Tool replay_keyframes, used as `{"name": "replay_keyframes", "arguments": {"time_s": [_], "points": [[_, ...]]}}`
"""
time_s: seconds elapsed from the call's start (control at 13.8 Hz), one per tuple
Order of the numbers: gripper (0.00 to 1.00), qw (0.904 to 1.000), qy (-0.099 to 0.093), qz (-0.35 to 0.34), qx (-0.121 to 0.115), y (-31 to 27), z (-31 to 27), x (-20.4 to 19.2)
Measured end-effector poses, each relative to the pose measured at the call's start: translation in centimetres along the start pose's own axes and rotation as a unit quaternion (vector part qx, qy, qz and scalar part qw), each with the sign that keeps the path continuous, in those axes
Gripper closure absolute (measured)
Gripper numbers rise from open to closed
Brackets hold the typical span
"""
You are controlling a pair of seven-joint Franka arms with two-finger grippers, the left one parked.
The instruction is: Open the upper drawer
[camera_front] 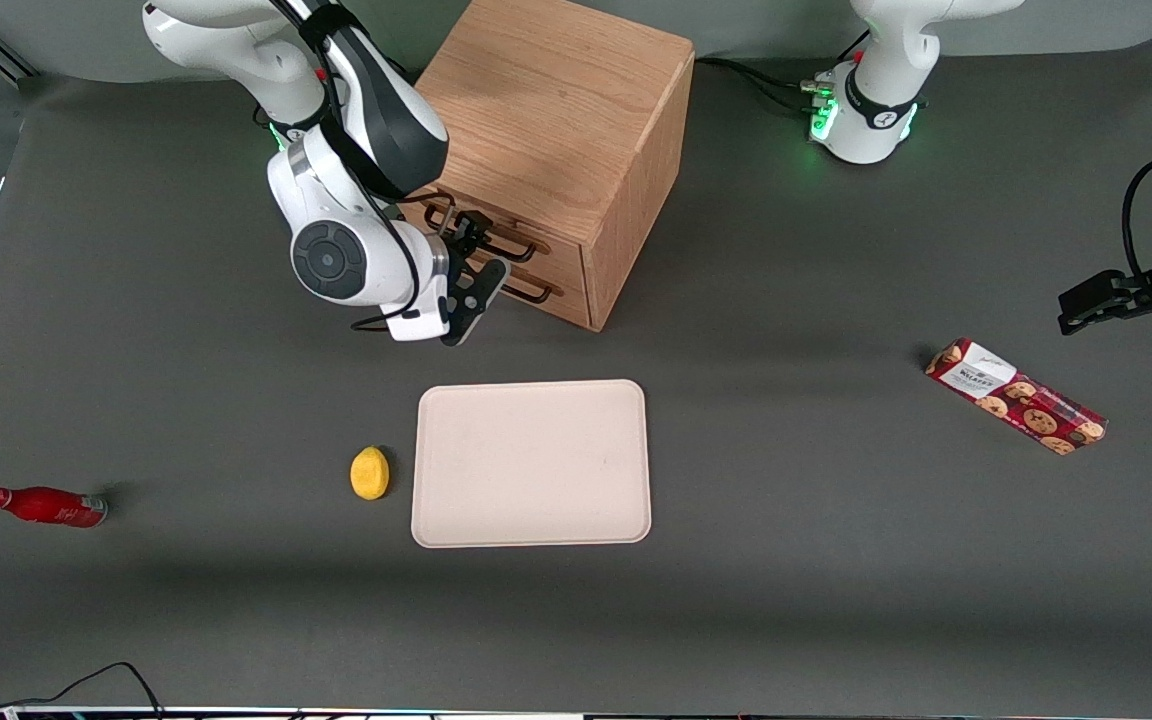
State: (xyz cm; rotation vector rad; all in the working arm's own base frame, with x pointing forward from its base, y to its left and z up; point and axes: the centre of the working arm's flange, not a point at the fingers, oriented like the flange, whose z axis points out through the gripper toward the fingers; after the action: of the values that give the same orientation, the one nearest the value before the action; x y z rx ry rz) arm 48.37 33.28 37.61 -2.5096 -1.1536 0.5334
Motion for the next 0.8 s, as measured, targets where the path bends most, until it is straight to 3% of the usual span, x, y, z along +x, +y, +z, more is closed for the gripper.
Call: {"name": "replay_keyframes", "arguments": {"time_s": [0.58,0.8], "points": [[0.00,1.0000,-0.007,0.002,0.002,0.4,1.0,0.3],[0.00,0.9999,0.002,0.006,-0.010,1.6,1.3,0.8]]}}
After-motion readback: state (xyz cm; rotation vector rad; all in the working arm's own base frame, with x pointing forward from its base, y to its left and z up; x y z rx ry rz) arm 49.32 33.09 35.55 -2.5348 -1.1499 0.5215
